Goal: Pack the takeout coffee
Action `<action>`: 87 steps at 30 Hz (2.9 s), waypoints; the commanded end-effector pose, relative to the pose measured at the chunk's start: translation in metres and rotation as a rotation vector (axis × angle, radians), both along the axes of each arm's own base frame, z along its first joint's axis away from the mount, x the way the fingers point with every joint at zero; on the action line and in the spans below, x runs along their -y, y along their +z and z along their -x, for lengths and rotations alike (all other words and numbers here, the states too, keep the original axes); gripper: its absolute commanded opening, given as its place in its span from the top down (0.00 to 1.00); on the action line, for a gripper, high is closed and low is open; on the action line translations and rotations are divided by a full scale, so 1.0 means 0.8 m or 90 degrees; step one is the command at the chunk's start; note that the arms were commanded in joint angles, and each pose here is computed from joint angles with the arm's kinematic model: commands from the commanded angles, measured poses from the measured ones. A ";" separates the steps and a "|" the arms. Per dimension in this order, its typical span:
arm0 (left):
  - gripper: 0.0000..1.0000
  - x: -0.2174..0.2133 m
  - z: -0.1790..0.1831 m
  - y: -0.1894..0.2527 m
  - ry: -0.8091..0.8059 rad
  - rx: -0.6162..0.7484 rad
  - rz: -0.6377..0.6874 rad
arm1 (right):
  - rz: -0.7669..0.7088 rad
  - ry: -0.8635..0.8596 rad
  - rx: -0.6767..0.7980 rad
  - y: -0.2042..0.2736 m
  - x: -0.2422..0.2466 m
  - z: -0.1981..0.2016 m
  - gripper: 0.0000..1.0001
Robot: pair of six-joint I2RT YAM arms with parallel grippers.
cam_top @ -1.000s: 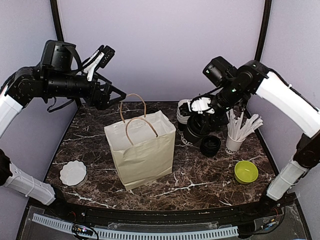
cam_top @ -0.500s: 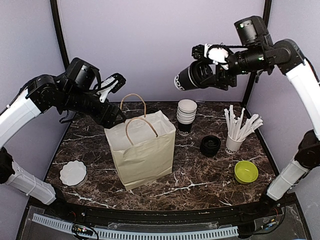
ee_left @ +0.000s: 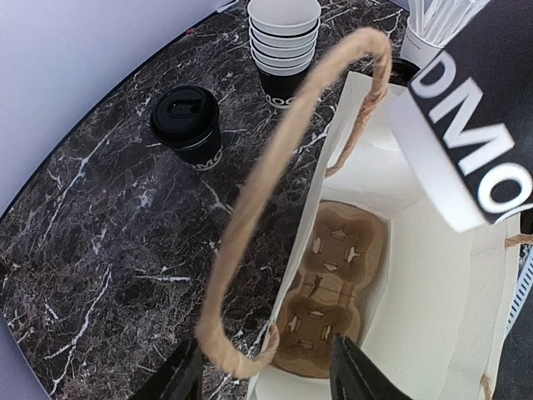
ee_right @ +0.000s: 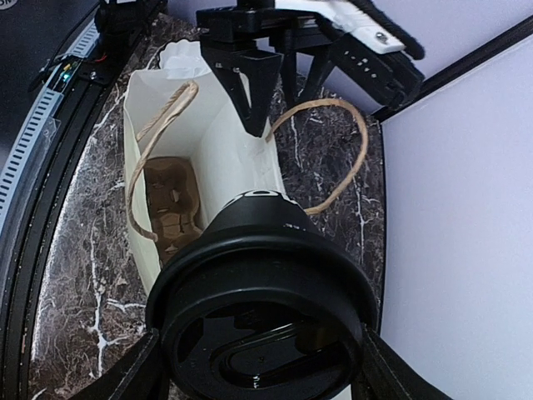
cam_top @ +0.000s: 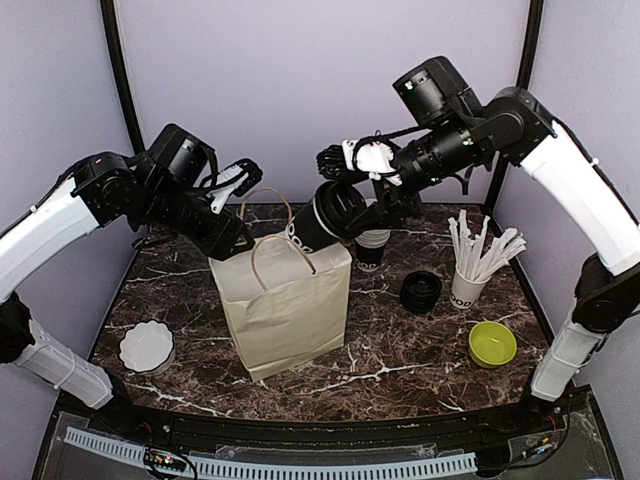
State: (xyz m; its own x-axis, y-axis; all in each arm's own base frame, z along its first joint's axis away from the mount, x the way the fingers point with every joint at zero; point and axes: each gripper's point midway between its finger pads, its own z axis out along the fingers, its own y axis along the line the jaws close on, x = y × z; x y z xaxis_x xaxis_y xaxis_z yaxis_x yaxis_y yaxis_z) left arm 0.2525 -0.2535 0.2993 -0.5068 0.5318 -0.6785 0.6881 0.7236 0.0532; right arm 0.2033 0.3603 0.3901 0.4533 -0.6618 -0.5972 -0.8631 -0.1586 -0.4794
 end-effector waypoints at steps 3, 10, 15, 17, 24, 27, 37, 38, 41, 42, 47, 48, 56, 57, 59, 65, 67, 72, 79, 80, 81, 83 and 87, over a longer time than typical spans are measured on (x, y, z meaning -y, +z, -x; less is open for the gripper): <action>0.40 -0.001 -0.007 0.004 -0.011 0.017 0.014 | 0.030 -0.012 0.014 -0.020 -0.023 -0.005 0.44; 0.24 -0.004 0.001 0.051 -0.029 0.065 0.070 | 0.079 -0.025 0.004 -0.054 -0.047 -0.014 0.45; 0.18 -0.009 0.011 0.115 -0.049 0.147 0.136 | 0.121 -0.019 0.014 -0.075 -0.060 -0.002 0.46; 0.17 -0.014 0.009 0.130 -0.048 0.183 0.142 | 0.136 -0.016 0.017 -0.080 -0.061 0.005 0.46; 0.13 -0.030 -0.030 0.126 0.017 0.243 0.091 | 0.210 0.002 0.025 -0.101 -0.045 0.049 0.47; 0.13 -0.035 -0.057 0.114 0.054 0.245 0.072 | 0.244 0.021 0.023 -0.118 -0.035 0.080 0.47; 0.14 -0.026 -0.098 0.063 0.067 0.187 0.091 | 0.319 0.052 0.074 -0.158 -0.002 0.126 0.47; 0.14 -0.020 -0.100 0.054 0.059 0.174 0.093 | 0.329 0.057 0.089 -0.163 0.002 0.129 0.47; 0.15 -0.010 -0.098 0.018 0.039 0.131 0.089 | 0.358 0.072 0.131 -0.179 0.013 0.136 0.47; 0.15 -0.008 -0.100 0.012 0.039 0.126 0.092 | 0.363 0.071 0.146 -0.186 0.014 0.135 0.47; 0.16 0.011 -0.088 -0.045 -0.004 0.057 0.109 | 0.346 0.035 0.185 -0.188 -0.005 0.126 0.47; 0.16 0.013 -0.088 -0.051 -0.006 0.050 0.111 | 0.342 0.029 0.189 -0.186 -0.010 0.124 0.47; 0.17 0.027 -0.081 -0.097 -0.037 -0.007 0.110 | 0.314 0.003 0.261 -0.198 -0.031 0.099 0.48; 0.17 0.028 -0.081 -0.100 -0.038 -0.011 0.109 | 0.308 0.004 0.260 -0.201 -0.033 0.099 0.48; 0.17 0.030 -0.081 -0.104 -0.042 -0.018 0.109 | 0.298 0.013 0.247 -0.204 -0.035 0.101 0.48; 0.17 0.031 -0.084 -0.113 -0.045 -0.030 0.091 | 0.262 0.014 0.224 -0.204 -0.046 0.091 0.49; 0.17 0.028 -0.087 -0.116 -0.040 -0.031 0.081 | 0.244 0.010 0.211 -0.200 -0.050 0.088 0.49; 0.17 0.012 -0.102 -0.118 -0.008 -0.033 0.068 | 0.190 0.002 0.112 -0.176 -0.072 0.096 0.48; 0.17 -0.013 -0.131 -0.097 0.036 -0.012 0.085 | 0.177 0.032 0.090 -0.165 -0.094 0.118 0.48; 0.17 -0.015 -0.133 -0.096 0.039 -0.011 0.087 | 0.176 0.032 0.085 -0.164 -0.097 0.121 0.48; 0.17 -0.017 -0.134 -0.095 0.040 -0.010 0.088 | 0.174 0.034 0.078 -0.164 -0.099 0.123 0.48; 0.17 -0.019 -0.134 -0.091 0.042 -0.006 0.090 | 0.174 0.039 0.073 -0.164 -0.100 0.126 0.47; 0.17 -0.023 -0.134 -0.085 0.045 0.004 0.094 | 0.156 0.047 0.064 -0.149 -0.103 0.134 0.47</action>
State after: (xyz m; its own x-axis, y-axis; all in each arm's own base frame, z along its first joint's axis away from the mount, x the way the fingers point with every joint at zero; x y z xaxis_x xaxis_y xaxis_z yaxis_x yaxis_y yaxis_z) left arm 0.3592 -0.2375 0.2113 -0.5671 0.4048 -0.7173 0.6323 0.7721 -0.0641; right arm 0.1068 0.4371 0.2511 0.5622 -0.7673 -0.3085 -0.7769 -0.3622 -0.5150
